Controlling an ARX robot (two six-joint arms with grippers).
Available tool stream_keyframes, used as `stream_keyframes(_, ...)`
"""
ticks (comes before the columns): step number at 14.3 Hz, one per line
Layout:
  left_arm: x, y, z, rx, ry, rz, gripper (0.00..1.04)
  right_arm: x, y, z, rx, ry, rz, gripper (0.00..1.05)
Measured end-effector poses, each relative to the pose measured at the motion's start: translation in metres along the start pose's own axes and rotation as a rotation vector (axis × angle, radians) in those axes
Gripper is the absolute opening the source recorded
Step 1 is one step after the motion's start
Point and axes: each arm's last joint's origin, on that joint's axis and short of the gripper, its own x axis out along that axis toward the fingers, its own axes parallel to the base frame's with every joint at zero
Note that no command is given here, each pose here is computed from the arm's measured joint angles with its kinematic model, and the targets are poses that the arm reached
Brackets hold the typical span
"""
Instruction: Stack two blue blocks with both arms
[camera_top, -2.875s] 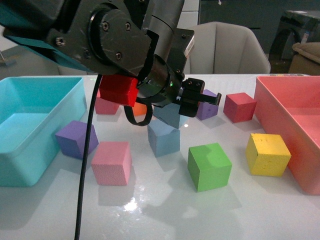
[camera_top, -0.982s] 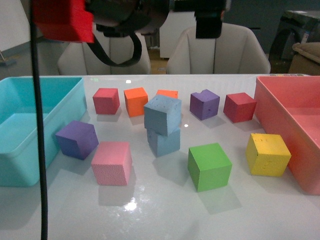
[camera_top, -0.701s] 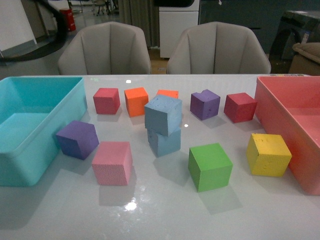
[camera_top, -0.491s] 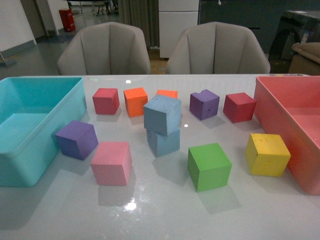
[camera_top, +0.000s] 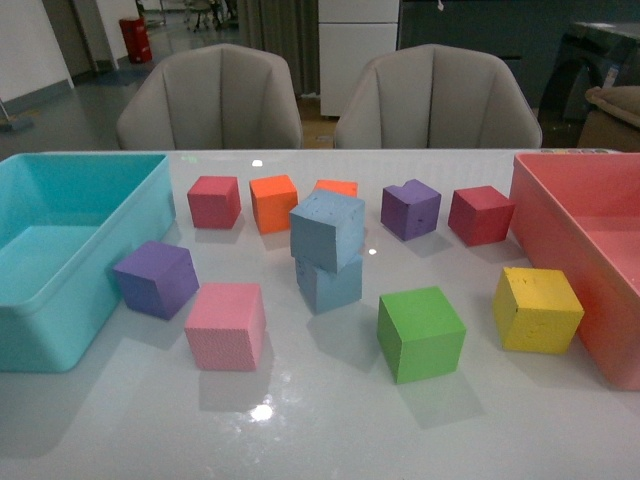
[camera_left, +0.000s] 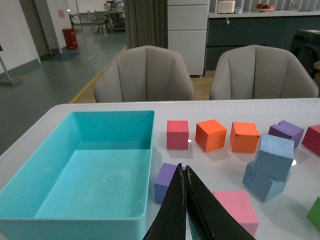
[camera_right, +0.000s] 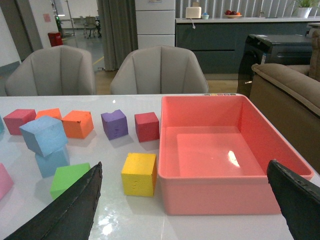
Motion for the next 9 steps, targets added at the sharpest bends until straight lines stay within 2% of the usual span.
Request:
stream_keyframes(6,-0.022,0.022,-0.023,0.000,0.005,-0.016,0.02,0.000,0.000,0.000,0.000,0.000,0.000,0.98)
stream_keyframes(7,-0.024,0.027,-0.025,-0.001,0.004,0.013,0.02,0.000,0.000,0.000,0.000,0.000,0.000,0.98)
stream_keyframes(9,-0.029,0.026,-0.028,-0.001,0.003,-0.011,0.02,0.000,0.000,0.000,-0.001,0.000,0.000,0.98)
